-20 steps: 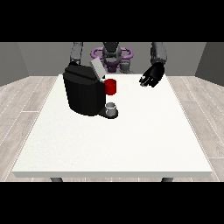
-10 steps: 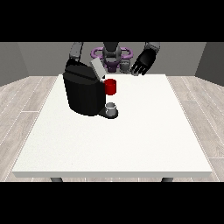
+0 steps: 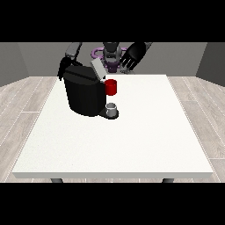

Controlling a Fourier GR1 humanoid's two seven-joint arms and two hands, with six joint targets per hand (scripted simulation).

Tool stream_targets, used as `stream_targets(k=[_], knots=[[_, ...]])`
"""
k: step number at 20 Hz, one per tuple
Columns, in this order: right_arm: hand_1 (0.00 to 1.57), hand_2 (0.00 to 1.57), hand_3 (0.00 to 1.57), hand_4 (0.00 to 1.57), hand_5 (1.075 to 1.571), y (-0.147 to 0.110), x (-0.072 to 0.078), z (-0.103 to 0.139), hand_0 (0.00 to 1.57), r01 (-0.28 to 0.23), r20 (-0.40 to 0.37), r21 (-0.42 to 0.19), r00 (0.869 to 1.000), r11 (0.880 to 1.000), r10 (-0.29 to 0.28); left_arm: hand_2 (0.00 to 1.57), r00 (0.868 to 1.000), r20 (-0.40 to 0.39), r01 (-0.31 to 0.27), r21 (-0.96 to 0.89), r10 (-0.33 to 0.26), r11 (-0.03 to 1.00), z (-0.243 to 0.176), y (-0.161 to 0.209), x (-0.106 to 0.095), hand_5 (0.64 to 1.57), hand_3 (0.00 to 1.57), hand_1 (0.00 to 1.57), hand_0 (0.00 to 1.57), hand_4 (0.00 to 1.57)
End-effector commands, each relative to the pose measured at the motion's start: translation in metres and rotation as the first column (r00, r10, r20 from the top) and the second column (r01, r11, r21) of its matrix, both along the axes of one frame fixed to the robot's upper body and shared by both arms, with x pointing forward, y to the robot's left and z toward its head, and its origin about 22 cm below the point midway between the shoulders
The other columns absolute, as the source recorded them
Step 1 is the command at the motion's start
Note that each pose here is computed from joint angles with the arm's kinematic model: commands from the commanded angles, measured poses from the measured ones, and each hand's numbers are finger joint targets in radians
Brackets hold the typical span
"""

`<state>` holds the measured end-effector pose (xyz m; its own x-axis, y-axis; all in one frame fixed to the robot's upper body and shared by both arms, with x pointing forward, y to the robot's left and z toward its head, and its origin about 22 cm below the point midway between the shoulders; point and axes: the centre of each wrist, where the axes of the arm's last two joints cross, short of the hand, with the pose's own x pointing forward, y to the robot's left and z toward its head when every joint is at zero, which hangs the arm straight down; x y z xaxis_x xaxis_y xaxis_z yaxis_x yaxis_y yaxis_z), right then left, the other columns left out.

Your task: Insert the coffee pod into the coffee machine and close the lid

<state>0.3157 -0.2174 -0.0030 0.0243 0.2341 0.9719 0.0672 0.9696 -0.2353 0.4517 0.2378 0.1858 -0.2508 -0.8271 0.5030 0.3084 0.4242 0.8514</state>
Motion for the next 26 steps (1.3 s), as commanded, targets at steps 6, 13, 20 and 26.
stream_targets(k=[6,13,20,26], knots=[[0.00,0.00,0.00,0.19,1.571,-0.007,0.027,0.041,0.00,0.014,0.102,0.000,0.995,1.000,-0.014,1.28,0.993,0.113,-0.026,0.024,0.024,0.999,0.070,-0.005,0.006,1.571,1.25,1.23,1.23,0.48],[0.00,0.00,0.00,0.12,1.571,0.002,0.030,0.049,0.00,-0.010,0.147,0.005,0.989,1.000,0.009,1.30,0.986,0.160,-0.042,-0.006,0.042,0.999,0.086,0.003,0.007,1.571,1.24,1.26,1.26,0.49],[0.00,0.00,0.00,0.19,1.571,0.005,0.030,0.052,0.00,-0.005,0.126,0.002,0.992,1.000,0.005,1.26,0.991,0.135,-0.029,0.020,0.026,0.999,0.078,-0.002,0.010,1.571,1.23,1.19,1.19,0.47],[0.00,0.00,0.00,0.04,1.571,0.011,0.029,0.059,0.00,-0.009,0.152,0.011,0.988,1.000,0.008,1.28,0.991,0.130,-0.026,-0.003,0.026,1.000,0.075,0.019,0.010,1.571,1.23,1.24,1.24,0.42]])
